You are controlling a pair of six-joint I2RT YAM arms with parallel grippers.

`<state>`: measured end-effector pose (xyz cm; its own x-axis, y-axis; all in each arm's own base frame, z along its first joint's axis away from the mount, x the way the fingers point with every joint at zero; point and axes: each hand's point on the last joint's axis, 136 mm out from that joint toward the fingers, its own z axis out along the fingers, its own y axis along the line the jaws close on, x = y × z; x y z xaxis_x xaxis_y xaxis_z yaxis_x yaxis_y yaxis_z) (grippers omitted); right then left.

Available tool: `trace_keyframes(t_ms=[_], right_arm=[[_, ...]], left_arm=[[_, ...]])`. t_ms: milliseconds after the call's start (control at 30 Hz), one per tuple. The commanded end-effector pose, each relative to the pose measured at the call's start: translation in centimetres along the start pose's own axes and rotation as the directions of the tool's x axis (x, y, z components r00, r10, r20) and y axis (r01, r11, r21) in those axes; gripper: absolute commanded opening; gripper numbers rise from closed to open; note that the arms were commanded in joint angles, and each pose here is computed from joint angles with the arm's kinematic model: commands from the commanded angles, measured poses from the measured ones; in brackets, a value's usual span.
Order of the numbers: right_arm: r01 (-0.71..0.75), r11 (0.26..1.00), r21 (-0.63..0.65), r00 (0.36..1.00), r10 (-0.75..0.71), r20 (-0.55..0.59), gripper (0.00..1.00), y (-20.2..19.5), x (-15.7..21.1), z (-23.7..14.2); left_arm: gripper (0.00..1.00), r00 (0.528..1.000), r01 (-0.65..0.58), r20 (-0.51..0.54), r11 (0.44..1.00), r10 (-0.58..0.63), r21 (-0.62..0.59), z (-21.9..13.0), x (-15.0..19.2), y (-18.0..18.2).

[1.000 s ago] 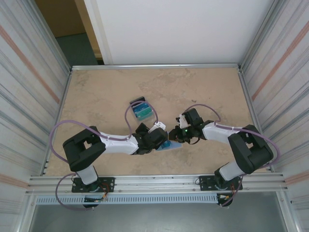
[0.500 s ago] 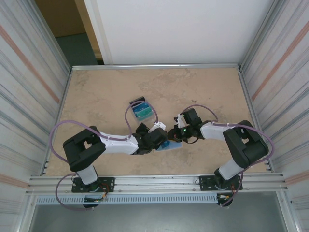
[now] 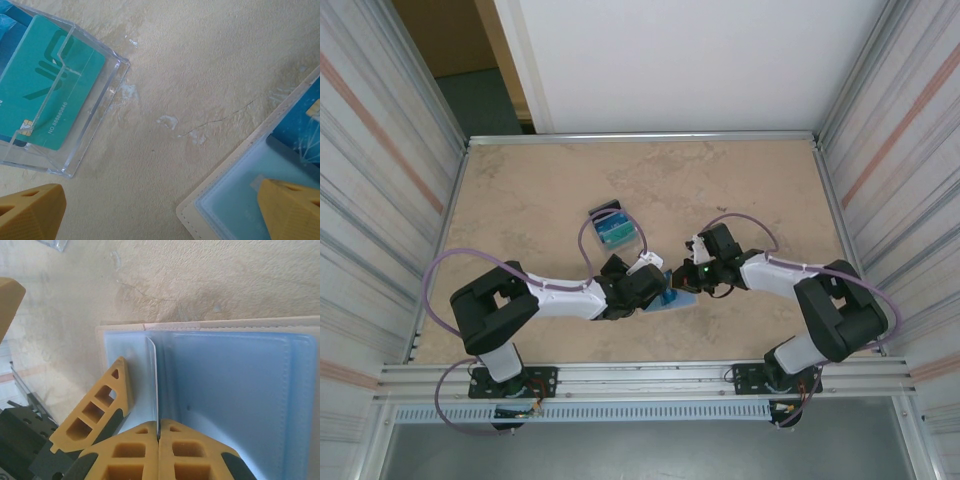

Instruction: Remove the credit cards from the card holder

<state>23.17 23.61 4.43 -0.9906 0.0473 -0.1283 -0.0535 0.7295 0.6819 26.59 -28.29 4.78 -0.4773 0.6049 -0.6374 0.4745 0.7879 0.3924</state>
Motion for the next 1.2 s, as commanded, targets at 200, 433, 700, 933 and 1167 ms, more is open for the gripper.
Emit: trace_keyframes(t_ms=[200,433,700,933,1167], right_arm=[[0.093,0.992,0.085,0.990,-0.101,0.094,0.00,0.3,-0.5,-3.6],[0.224,0.973,0.057,0.952,-0.231,0.202,0.01,3.1,-1.1,-6.7],[0.452,0.889,0.068,0.820,-0.444,0.361,0.00,7.9,-1.5,-10.8],[0.611,0.789,0.063,0.708,-0.581,0.403,0.00,11.2,-0.9,-12.7],[0.761,0.649,0.014,0.601,-0.713,0.360,0.01,14.3,1.2,-12.8]], left_arm=[[0.99,1.000,0.018,0.015,0.999,-0.018,-0.030,-2.1,-0.8,2.3],[0.99,0.991,0.089,0.105,0.995,-0.085,-0.037,-5.3,-3.5,4.7],[0.99,0.964,0.159,0.204,0.984,-0.172,0.079,-9.0,-5.8,7.1],[0.99,0.904,0.185,0.323,0.936,-0.282,0.300,-13.0,-7.3,8.8],[0.99,0.846,0.116,0.405,0.860,-0.348,0.496,-16.1,-7.5,9.3]])
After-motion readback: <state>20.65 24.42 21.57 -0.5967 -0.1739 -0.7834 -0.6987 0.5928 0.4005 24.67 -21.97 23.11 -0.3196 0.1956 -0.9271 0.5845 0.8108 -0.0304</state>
